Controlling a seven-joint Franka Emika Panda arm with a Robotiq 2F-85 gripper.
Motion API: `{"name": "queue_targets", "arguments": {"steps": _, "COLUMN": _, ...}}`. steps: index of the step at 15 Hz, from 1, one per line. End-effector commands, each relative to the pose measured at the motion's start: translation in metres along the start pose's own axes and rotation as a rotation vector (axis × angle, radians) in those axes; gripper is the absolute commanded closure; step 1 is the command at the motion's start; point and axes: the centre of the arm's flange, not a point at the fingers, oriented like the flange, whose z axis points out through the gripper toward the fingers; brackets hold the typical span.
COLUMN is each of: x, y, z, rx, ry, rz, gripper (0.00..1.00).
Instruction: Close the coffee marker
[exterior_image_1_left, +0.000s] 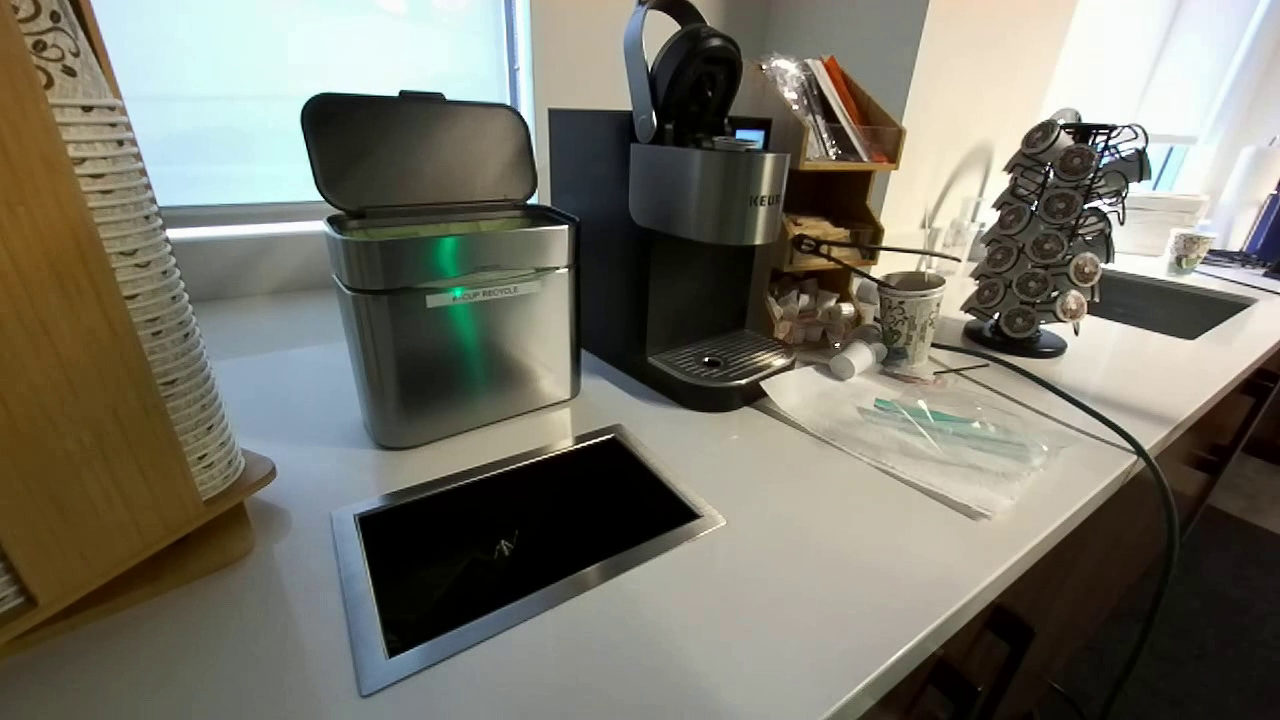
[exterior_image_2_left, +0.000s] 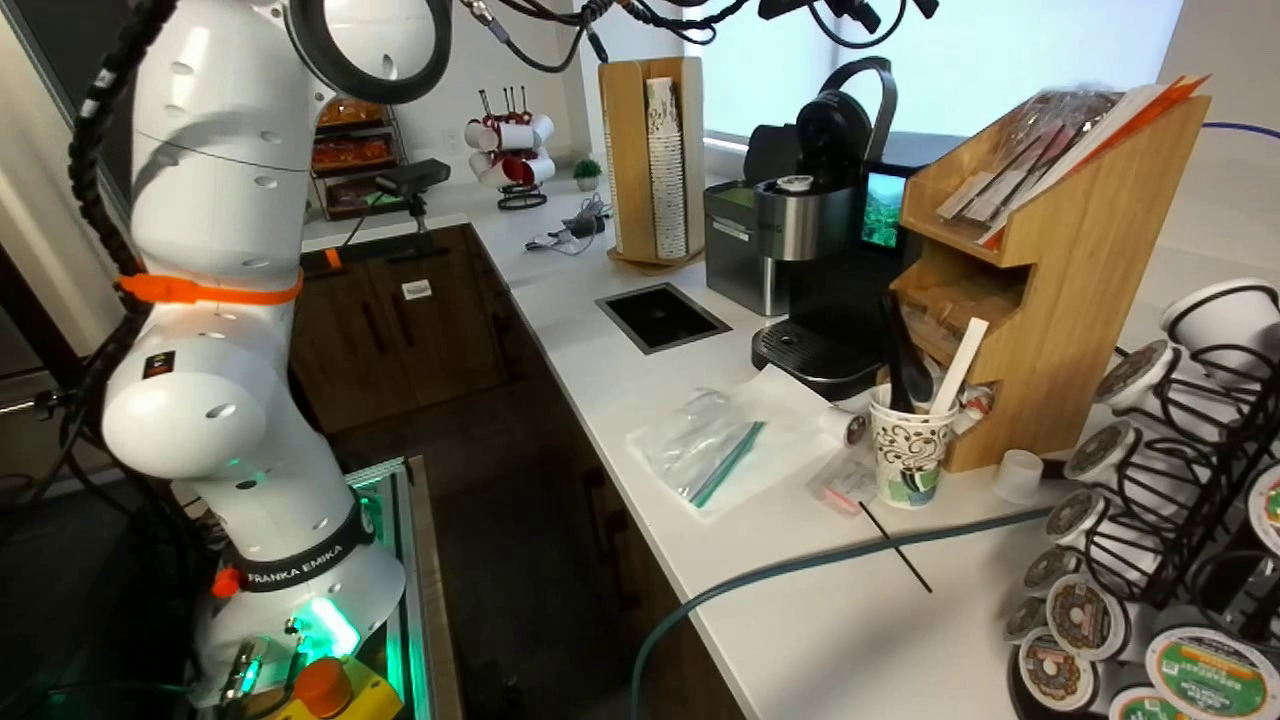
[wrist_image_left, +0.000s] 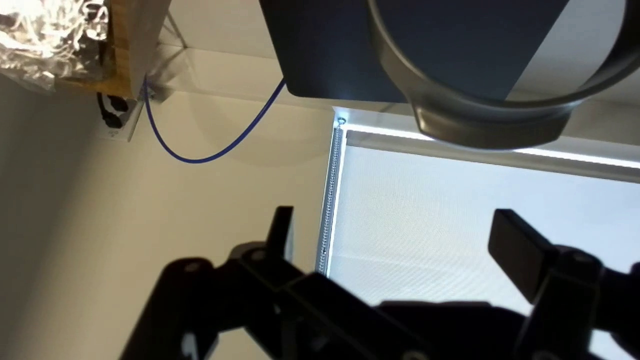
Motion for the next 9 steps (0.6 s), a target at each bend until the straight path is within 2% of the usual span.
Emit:
{"name": "queue_targets", "arguments": {"steps": 1, "x": 0.022, "y": -0.004, "z": 0.02, "rx": 0.012, "ry": -0.045, "rz": 0.109, "gripper": 0.0}}
{"name": "queue_targets", "arguments": {"steps": 2, "x": 0.022, "y": -0.003, "z": 0.017, "rx": 0.003, "ry": -0.033, "rz": 0.096, "gripper": 0.0}}
{"name": "queue_targets", "arguments": {"steps": 3, "x": 0.001, "y": -0.001, "z": 0.012, "rx": 0.009, "ry": -0.023, "rz": 0.065, "gripper": 0.0}}
{"name": "queue_targets", "arguments": {"steps": 4, "x": 0.003, "y": -0.001, "z": 0.013, "rx": 0.008, "ry": -0.019, "rz": 0.07, "gripper": 0.0}}
{"name": "queue_targets", "arguments": {"steps": 9, "x": -0.006, "y": -0.003, "z": 0.018, "rx": -0.009, "ry": -0.133, "rz": 0.062, "gripper": 0.0}}
